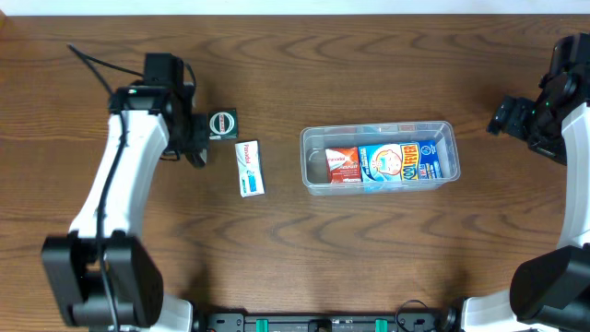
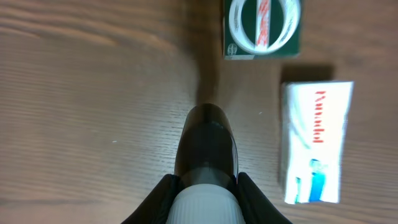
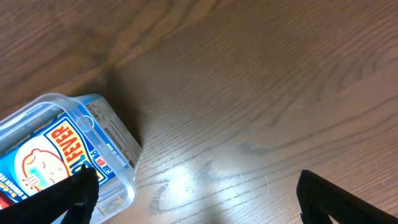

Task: Pack container
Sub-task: 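Lower the left gripper and grasp the bottle by its white cap, then lift the bottle and carry it over the container's left end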

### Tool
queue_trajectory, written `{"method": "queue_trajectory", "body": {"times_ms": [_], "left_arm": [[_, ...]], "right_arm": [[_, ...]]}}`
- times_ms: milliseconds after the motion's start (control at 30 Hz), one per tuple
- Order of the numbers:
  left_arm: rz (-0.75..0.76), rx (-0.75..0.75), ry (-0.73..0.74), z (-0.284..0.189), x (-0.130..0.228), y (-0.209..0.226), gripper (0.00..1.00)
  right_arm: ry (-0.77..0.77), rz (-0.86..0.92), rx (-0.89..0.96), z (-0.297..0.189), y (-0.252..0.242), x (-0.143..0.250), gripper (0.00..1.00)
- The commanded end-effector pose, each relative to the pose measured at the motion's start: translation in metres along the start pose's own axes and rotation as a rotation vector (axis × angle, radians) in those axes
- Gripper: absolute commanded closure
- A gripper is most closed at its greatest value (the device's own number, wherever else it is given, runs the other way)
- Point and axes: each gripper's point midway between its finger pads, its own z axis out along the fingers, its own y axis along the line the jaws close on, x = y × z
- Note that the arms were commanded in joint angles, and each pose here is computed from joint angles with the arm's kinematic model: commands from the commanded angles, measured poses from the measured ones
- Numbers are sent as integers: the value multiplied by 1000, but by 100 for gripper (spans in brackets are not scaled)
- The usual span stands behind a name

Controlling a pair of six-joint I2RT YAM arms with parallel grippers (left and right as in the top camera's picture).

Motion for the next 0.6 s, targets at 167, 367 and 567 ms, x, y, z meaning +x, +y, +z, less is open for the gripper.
{"method": "queue_trajectory", "body": {"times_ms": [167,367,567], "left_arm": [[-4,67,-184,-84,-21,-48,73],[19,156,-234,-112,-19,-106,73],[43,218,-231,-120,-4,-150,73]], "right_arm": [[-2,-4,5,0,-4,-1,1],[-2,-4,5,0,-4,-1,1],[-2,-4,5,0,-4,-1,1]]}}
